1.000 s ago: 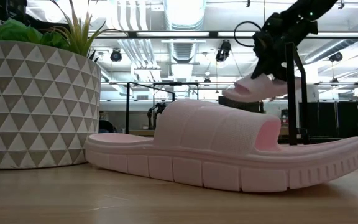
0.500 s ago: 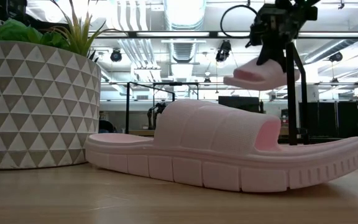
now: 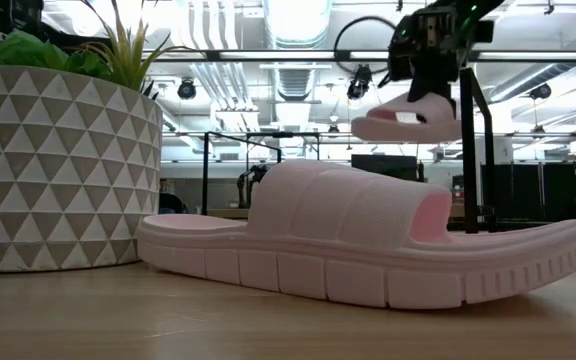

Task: Pick and place slides into the shelf
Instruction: Put the top pink slide on the shelf

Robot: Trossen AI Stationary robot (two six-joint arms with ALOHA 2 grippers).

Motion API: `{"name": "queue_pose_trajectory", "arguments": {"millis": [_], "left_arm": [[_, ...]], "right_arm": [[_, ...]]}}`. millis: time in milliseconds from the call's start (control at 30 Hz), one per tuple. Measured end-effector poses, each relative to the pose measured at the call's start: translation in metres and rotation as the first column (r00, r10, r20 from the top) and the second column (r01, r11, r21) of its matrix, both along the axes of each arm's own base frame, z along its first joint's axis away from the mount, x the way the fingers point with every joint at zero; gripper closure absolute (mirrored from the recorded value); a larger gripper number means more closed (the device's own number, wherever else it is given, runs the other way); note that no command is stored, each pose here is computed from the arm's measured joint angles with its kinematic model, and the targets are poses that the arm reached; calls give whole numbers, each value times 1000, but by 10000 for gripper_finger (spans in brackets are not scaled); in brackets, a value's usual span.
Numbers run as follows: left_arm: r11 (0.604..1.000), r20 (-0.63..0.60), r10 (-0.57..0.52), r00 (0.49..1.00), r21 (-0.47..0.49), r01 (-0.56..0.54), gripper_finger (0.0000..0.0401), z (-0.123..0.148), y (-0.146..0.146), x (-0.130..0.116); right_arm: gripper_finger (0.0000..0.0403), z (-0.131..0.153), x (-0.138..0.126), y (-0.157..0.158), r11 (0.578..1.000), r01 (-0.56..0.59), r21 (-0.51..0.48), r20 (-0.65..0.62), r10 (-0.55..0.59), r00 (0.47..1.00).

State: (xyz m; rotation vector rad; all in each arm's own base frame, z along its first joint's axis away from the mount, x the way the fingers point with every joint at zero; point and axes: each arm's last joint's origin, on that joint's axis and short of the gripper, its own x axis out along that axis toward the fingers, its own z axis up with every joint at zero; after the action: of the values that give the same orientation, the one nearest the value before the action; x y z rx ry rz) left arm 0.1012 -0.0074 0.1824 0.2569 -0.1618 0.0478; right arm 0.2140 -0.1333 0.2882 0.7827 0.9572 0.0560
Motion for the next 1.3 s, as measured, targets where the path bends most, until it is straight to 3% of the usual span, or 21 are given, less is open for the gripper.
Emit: {"name": "queue_pose_trajectory", "arguments": {"millis": [300,733,1300], "left_arm": [[1000,0,0,1000,0,0,390,0,0,0],[1000,0,0,1000,0,0,390,0,0,0],[1000,0,0,1000,0,0,390,0,0,0]], "right_arm": [[390,-21,17,-12,995,-66,77,-120,75,990],[390,-52,32,-19,969,-86,231,-175,128,976],[390,-66,39,-11,959,-102,264,-214,162,963]]}}
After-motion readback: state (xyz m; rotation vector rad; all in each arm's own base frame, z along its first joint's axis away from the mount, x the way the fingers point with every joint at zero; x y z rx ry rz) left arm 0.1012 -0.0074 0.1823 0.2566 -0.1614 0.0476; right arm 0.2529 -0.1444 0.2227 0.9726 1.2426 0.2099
